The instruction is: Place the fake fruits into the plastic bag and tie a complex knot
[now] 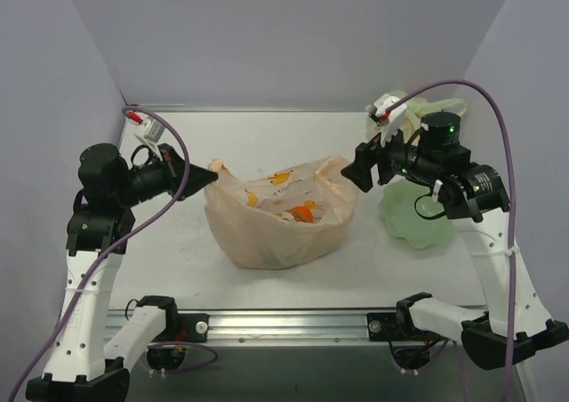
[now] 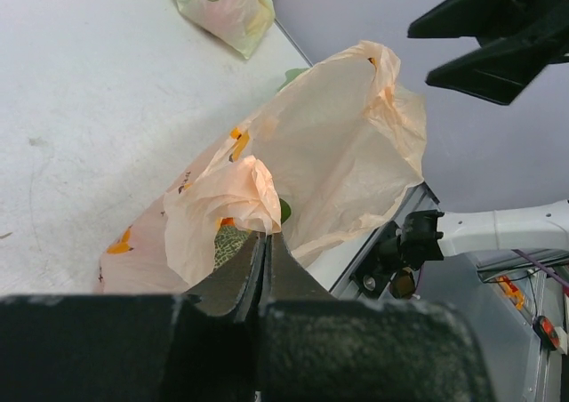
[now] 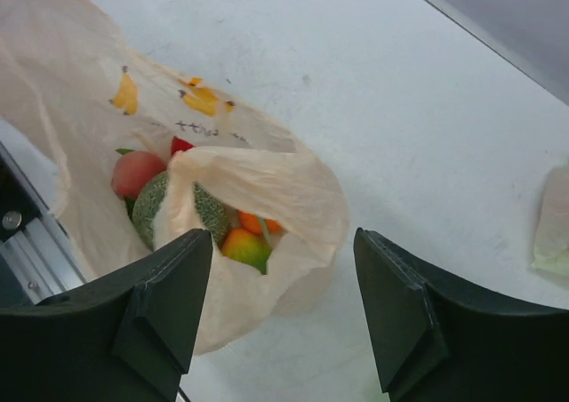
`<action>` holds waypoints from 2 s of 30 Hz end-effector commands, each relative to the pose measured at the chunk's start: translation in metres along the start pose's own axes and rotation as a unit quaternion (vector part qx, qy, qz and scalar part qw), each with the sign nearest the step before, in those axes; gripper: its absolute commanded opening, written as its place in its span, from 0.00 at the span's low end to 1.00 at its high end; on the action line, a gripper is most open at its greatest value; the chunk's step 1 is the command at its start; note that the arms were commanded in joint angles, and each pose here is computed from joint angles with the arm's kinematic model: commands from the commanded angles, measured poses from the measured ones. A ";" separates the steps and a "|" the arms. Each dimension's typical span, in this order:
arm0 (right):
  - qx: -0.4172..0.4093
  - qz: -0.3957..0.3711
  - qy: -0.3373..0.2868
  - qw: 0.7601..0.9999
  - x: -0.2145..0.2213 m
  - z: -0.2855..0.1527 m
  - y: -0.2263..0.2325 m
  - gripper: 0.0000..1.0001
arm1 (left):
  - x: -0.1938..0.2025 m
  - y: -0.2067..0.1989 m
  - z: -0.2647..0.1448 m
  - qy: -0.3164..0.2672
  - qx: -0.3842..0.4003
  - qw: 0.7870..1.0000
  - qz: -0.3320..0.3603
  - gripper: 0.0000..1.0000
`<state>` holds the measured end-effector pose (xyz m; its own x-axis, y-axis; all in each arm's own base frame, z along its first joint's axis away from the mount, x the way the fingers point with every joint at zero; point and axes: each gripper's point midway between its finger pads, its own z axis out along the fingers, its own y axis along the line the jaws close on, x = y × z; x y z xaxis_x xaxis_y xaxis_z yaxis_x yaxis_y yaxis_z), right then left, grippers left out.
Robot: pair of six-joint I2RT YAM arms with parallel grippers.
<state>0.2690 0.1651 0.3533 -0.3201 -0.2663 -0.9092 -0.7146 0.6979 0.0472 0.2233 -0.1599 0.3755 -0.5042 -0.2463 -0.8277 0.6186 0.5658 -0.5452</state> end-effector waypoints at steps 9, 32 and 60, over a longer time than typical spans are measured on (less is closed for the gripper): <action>-0.090 -0.081 0.048 0.992 0.028 -0.017 0.062 0.64 | -0.030 -0.012 0.001 -0.029 0.005 0.999 0.045 0.00; -0.042 -0.011 -0.095 0.995 -0.075 -0.009 0.018 0.00 | -0.104 -0.025 0.000 -0.091 -0.010 0.988 0.121 0.00; -0.038 0.147 -0.080 0.985 0.026 0.009 -0.022 0.73 | 0.007 0.041 -0.010 -0.001 0.038 0.981 0.191 0.00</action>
<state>0.2769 0.1460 0.2871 -0.4928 0.0078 -0.8701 -0.6265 0.6908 0.3610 0.2503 -0.1253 0.3200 -0.3462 -0.0714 -0.9354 0.7304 0.6053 -0.3165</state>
